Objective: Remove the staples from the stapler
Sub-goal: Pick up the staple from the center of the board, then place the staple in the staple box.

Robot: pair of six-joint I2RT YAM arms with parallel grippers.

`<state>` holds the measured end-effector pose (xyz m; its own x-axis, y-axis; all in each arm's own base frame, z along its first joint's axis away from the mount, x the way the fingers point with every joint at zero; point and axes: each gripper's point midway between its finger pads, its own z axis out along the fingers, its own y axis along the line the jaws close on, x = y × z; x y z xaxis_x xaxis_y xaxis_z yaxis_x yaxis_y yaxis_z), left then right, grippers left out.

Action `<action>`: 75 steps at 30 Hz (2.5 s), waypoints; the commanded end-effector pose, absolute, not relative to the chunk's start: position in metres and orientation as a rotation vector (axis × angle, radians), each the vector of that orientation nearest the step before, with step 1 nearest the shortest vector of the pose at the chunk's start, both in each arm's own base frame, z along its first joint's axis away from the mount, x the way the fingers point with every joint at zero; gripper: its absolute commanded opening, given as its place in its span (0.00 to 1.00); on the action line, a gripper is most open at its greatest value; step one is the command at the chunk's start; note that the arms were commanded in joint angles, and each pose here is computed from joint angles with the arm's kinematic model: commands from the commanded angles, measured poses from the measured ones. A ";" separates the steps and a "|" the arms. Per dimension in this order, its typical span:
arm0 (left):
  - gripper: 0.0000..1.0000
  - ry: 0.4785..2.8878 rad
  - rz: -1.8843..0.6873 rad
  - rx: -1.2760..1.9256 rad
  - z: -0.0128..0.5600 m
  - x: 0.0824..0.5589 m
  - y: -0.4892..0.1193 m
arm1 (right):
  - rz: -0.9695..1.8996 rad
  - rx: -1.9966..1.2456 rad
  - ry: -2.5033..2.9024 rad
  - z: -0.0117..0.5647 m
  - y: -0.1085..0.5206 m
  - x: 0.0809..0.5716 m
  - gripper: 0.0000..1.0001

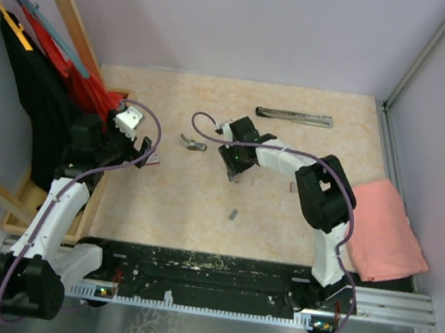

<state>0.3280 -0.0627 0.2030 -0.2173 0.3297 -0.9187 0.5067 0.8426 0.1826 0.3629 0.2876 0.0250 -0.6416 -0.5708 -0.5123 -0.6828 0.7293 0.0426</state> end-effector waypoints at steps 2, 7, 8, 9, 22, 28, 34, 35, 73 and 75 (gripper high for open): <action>0.99 1.805 -0.195 0.632 0.209 0.331 -0.064 | 0.321 -1.011 2.441 0.019 0.299 0.360 0.37; 0.99 1.805 -0.196 0.631 0.210 0.331 -0.064 | 0.313 -1.038 2.442 0.016 0.301 0.358 0.28; 0.99 1.804 -0.196 0.631 0.210 0.331 -0.064 | 0.313 -1.039 2.441 0.016 0.301 0.357 0.27; 0.99 1.805 -0.196 0.630 0.210 0.331 -0.064 | 0.313 -1.041 2.442 0.015 0.301 0.357 0.25; 0.99 1.806 -0.197 0.631 0.209 0.331 -0.064 | 0.287 -1.057 2.385 0.031 0.302 0.368 0.00; 0.99 1.806 -0.197 0.631 0.209 0.331 -0.064 | 0.291 -1.004 2.319 0.063 0.299 0.388 0.00; 0.99 1.803 -0.201 0.633 0.209 0.331 -0.064 | 0.293 -0.886 2.257 0.104 0.277 0.406 0.00; 0.99 1.805 -0.199 0.632 0.209 0.331 -0.064 | 0.292 -0.869 2.242 0.110 0.272 0.408 0.00; 0.99 1.801 -0.204 0.633 0.212 0.330 -0.063 | 0.007 0.002 2.319 0.104 0.080 0.384 0.00; 0.99 1.802 -0.204 0.632 0.211 0.330 -0.063 | 0.010 0.003 2.338 0.097 0.079 0.382 0.00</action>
<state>0.3282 -0.0629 0.2010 -0.2231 0.3242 -0.9193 0.5134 0.8408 0.1719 0.3725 0.0847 0.0866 -0.7376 -0.0508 -0.6733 -0.0505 0.9985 -0.0199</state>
